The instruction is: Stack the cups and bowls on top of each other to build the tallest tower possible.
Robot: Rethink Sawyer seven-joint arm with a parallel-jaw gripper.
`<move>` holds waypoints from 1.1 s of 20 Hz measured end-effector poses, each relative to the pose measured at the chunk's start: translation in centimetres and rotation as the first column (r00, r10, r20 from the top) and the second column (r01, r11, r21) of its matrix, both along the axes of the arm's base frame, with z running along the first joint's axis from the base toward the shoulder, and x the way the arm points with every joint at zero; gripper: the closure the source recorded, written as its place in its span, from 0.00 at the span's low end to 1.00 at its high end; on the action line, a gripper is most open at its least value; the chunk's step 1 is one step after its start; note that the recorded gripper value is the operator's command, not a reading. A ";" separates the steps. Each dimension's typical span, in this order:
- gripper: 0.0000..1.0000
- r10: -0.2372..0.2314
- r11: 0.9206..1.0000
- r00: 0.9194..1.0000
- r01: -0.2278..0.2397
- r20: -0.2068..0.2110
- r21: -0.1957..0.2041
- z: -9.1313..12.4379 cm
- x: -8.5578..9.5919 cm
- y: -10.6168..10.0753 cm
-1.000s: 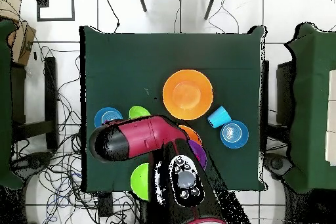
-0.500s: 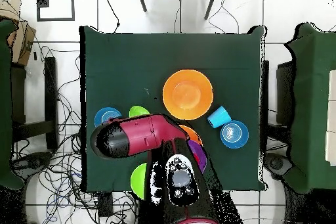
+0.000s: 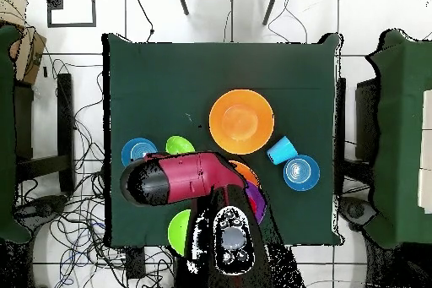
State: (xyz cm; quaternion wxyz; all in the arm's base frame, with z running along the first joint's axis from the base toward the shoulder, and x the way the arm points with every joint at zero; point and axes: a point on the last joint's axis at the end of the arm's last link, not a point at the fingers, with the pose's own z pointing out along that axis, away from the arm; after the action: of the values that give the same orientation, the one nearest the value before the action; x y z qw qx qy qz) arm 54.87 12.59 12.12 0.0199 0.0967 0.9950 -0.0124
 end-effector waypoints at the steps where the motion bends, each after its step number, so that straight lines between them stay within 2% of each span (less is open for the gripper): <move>1: 0.00 -0.001 1.000 1.000 0.001 0.000 -0.001 0.0 0.0 0.0; 11: 0.00 -0.020 1.000 1.000 0.020 -0.008 -0.018 0.0 -0.6 1.2; 22: 0.00 -0.017 0.999 0.999 0.015 -0.048 -0.041 -2.4 -1.4 3.6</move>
State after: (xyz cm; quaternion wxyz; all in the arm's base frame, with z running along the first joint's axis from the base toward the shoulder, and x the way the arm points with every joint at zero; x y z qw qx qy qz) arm 53.49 16.23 9.71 -0.0023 0.1040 0.9939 -0.0353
